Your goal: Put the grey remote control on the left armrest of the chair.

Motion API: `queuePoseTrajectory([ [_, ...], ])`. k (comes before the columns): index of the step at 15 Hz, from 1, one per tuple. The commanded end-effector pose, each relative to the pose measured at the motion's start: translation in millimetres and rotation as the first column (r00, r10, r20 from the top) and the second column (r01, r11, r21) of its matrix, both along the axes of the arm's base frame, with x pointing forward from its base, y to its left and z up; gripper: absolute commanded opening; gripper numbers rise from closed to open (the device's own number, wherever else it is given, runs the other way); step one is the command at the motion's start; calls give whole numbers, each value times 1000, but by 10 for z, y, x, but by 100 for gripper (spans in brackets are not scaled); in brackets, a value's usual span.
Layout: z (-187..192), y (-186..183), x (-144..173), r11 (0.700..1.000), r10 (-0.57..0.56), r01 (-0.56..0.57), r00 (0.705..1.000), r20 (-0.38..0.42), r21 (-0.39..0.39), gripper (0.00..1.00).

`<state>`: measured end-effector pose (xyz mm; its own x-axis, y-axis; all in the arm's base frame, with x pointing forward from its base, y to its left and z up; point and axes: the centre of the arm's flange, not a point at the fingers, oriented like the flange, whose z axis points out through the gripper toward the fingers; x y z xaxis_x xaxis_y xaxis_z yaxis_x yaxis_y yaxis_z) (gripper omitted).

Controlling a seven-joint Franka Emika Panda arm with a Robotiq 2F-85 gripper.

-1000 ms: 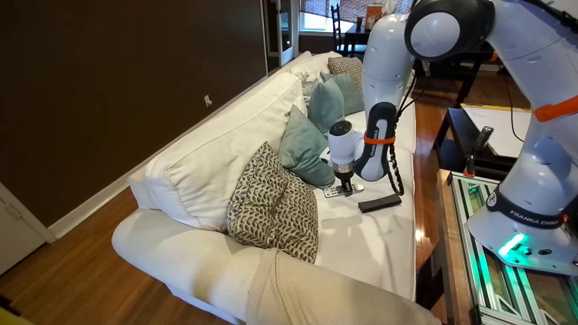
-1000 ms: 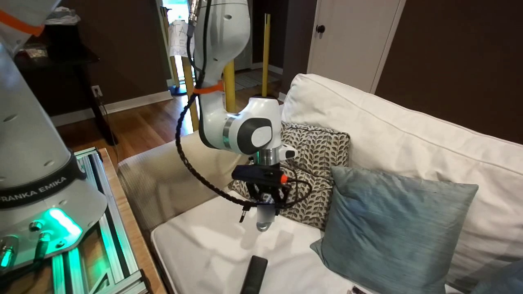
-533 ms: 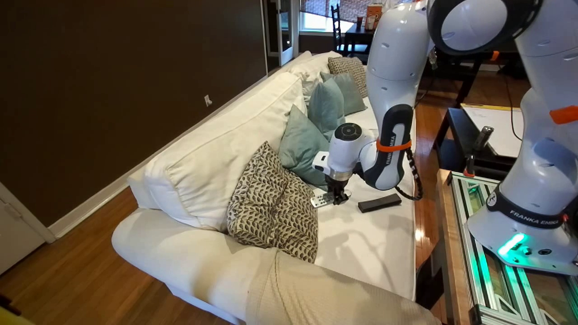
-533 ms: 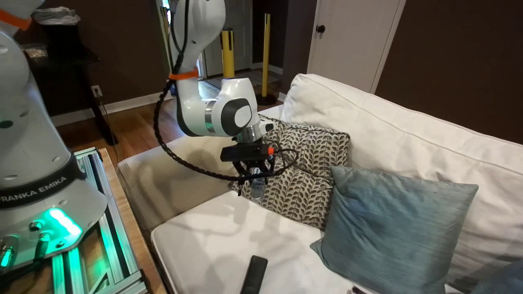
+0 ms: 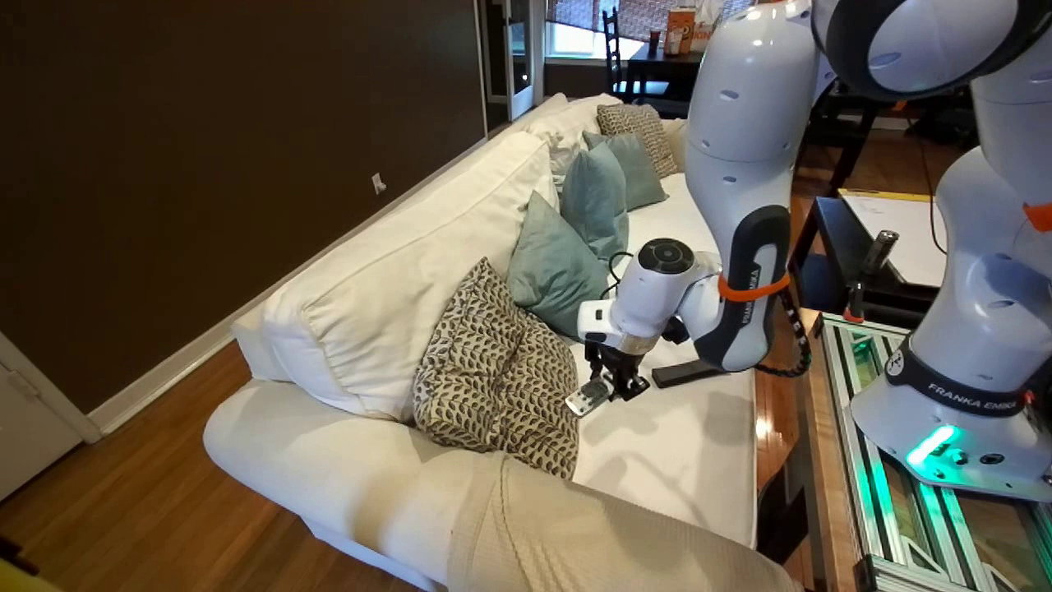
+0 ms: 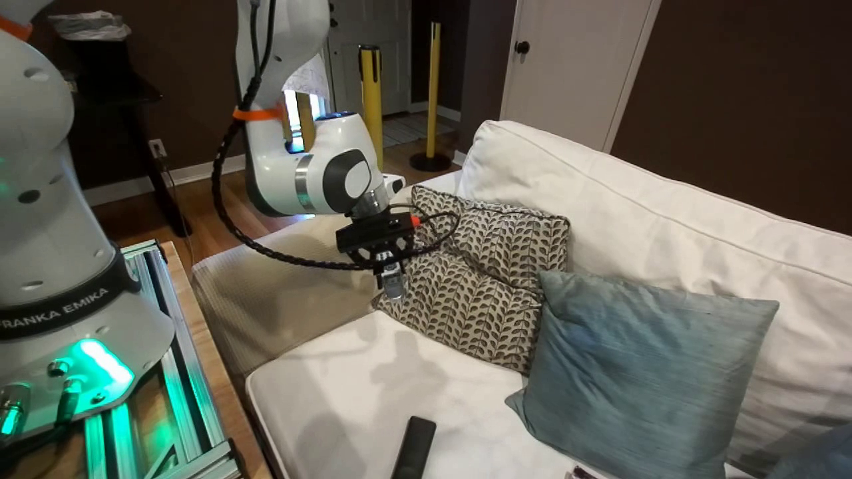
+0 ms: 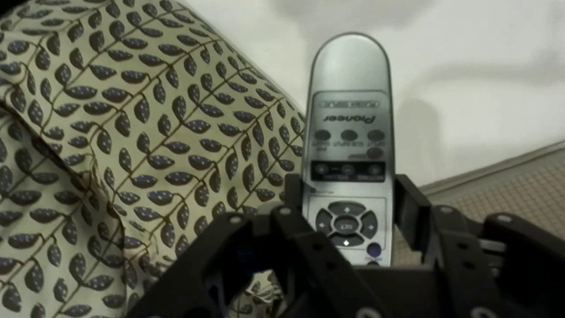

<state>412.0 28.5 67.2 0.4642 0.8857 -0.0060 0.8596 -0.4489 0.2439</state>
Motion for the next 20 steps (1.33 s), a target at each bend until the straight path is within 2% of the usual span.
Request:
queuePoseTrajectory([
  [1,115,289,-196,992,125,-124,992,20,-37,27],
  [2,24,158,-51,997,70,-70,998,1,-12,52],
  [5,49,308,-79,993,112,-112,994,6,-29,52],
  [10,59,276,-72,993,115,-115,993,7,-36,52],
  [11,60,274,-72,993,116,-116,993,7,-37,27],
  [12,69,331,-74,988,149,-148,989,11,-50,27],
  [16,187,762,-15,940,332,-327,942,41,-93,27],
  [20,253,1221,30,903,424,-418,904,54,-96,27],
])
